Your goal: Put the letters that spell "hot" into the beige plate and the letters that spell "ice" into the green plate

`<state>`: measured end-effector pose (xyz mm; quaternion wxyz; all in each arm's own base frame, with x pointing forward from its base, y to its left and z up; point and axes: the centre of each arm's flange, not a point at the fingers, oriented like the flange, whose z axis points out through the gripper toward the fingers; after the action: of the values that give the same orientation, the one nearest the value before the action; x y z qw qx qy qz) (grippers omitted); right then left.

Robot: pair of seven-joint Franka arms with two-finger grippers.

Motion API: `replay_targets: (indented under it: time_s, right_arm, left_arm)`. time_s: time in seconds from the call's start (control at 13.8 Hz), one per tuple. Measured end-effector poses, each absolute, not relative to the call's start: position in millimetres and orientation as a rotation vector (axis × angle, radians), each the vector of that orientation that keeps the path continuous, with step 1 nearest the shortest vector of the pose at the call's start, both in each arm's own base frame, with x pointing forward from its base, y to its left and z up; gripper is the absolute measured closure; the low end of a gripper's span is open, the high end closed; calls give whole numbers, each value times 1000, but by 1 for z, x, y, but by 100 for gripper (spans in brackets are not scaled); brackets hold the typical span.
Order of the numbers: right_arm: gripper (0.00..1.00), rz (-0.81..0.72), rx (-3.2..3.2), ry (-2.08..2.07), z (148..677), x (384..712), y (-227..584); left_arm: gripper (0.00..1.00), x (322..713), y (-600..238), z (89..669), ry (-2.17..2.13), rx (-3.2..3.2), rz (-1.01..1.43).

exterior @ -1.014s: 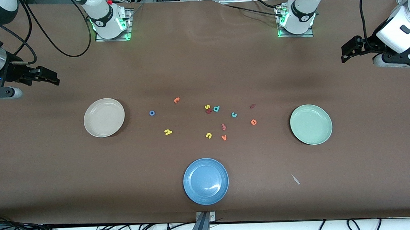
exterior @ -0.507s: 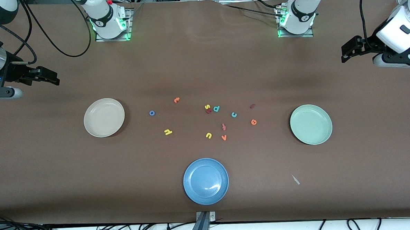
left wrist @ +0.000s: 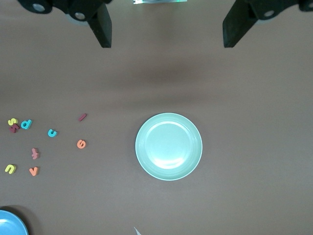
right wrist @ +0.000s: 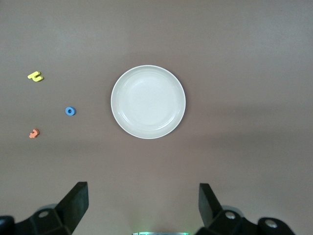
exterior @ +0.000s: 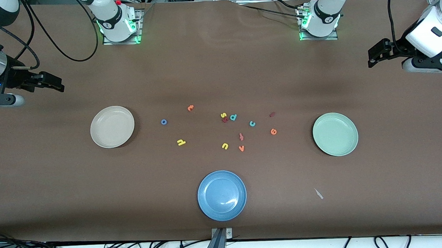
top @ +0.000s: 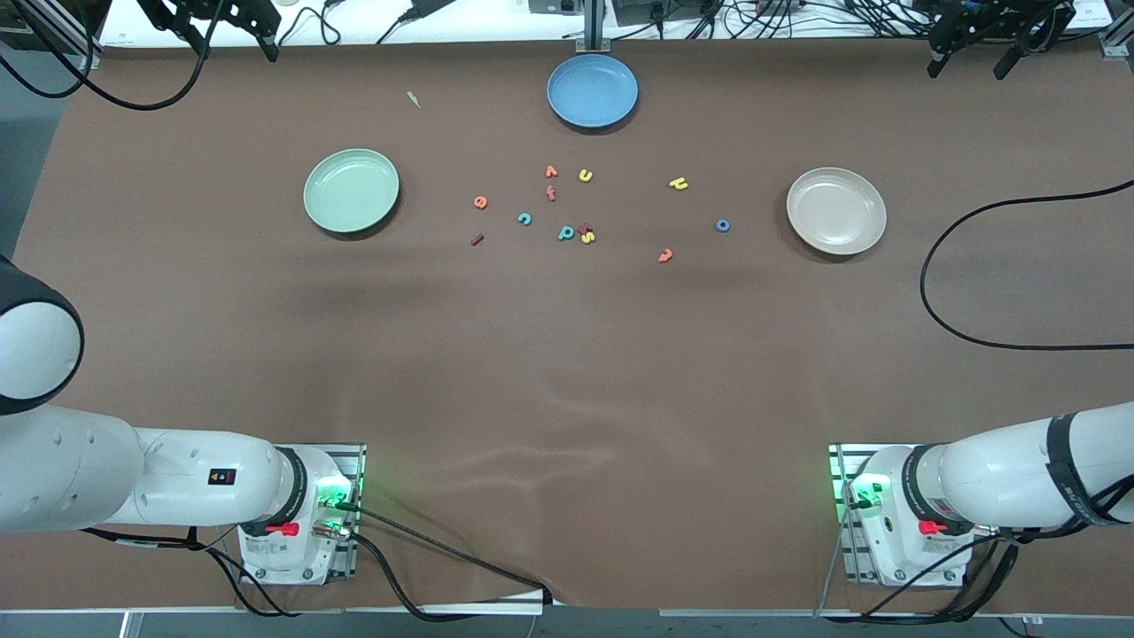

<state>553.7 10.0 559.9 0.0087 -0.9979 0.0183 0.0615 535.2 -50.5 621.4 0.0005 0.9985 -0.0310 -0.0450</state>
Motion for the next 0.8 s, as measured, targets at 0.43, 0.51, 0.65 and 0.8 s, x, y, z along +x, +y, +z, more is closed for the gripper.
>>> replay_targets:
  time_s: [0.43, 0.51, 0.65, 0.8]
  right_arm:
    - [0, 217, -3118, 57, 551, 557, 11]
    - [0, 228, -3118, 57, 548, 559, 11]
    - [0, 243, -3117, 50, 542, 561, 14]
    - [0, 253, -3114, 24, 538, 562, 27]
  left_arm:
    - [0, 535, -51, 621, -100, 3136, -142]
    - [0, 535, -54, 621, -107, 3136, -144]
    - [0, 535, -62, 619, -132, 3136, -148]
    - [0, 534, -78, 617, -177, 3135, -156]
